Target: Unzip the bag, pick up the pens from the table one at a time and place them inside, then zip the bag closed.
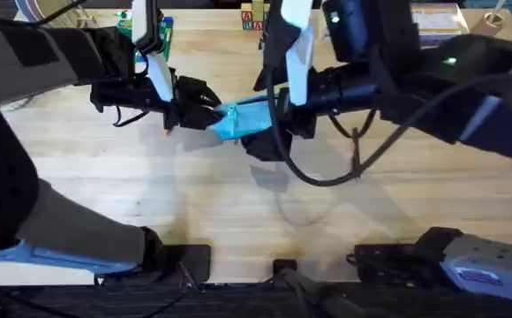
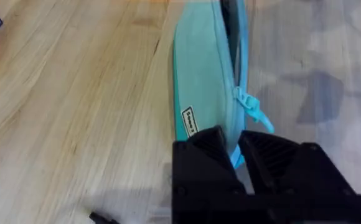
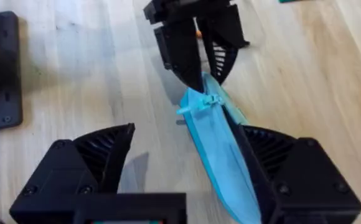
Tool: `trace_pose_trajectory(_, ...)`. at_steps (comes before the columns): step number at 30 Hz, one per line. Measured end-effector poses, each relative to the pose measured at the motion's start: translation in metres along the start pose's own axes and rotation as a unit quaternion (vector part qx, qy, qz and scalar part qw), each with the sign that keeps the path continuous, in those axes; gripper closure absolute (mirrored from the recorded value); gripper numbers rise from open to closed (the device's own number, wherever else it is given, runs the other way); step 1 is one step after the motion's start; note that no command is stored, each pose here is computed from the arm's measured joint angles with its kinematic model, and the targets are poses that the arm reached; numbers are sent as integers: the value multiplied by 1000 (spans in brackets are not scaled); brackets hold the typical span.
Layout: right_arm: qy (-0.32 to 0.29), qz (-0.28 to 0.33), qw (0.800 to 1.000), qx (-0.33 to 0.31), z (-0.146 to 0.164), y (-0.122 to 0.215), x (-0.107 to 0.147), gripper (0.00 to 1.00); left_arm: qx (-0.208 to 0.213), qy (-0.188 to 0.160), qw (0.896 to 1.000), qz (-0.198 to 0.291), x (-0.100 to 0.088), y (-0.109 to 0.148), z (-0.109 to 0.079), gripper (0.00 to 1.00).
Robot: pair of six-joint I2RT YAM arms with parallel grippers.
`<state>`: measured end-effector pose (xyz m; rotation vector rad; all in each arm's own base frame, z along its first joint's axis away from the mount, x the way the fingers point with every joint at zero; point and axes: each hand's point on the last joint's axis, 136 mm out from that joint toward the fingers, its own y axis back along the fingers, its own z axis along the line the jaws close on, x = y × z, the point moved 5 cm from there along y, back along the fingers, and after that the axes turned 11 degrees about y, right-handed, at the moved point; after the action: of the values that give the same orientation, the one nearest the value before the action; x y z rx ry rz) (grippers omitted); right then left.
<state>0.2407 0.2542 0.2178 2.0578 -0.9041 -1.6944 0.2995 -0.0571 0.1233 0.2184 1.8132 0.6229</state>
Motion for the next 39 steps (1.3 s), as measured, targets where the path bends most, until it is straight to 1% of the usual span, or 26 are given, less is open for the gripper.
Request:
trace_pose_trajectory(3,1,9,1000,20,-1,12,-1,3,0,0,1000,0,0,0,0,758)
trace_pose_trajectory(5,2,15,999,32,-1,19,-1,4,1,1,1000,1,0,0,0,680)
trace_pose_trajectory(7,2,23,999,42,-1,24,-1,4,1,1,1000,1,0,0,0,634)
trace_pose_trajectory(8,2,27,998,49,-2,27,0,4,1,0,1000,1,0,0,0,592)
trace_pose_trajectory(9,2,33,998,56,-2,29,1,4,0,0,1000,1,0,0,0,530)
trace_pose_trajectory(10,2,39,997,63,-3,32,2,4,0,0,1000,1,0,0,0,411)
trace_pose_trajectory(11,2,45,996,71,-4,34,3,4,1,1,1000,1,0,0,0,313)
trace_pose_trajectory(12,2,51,996,77,-4,36,5,4,1,1,1000,1,0,0,0,237)
trace_pose_trajectory(14,0,66,994,88,-5,40,8,4,0,1,1000,1,0,0,0,123)
trace_pose_trajectory(16,-2,82,992,98,-6,43,13,4,0,1,1000,1,0,0,0,33)
trace_pose_trajectory(18,-5,98,990,103,-5,46,18,4,1,1,1000,1,0,0,0,9)
trace_pose_trajectory(24,-10,128,986,110,0,57,26,5,1,1,1000,1,0,0,0,8)
trace_pose_trajectory(29,-11,134,985,110,5,67,27,5,1,2,1000,1,0,0,0,8)
trace_pose_trajectory(36,-10,130,985,115,11,80,25,3,12,21,1000,4,1,0,-6,7)
trace_pose_trajectory(39,-10,134,984,116,16,87,26,3,11,20,1000,4,-1,2,-6,6)
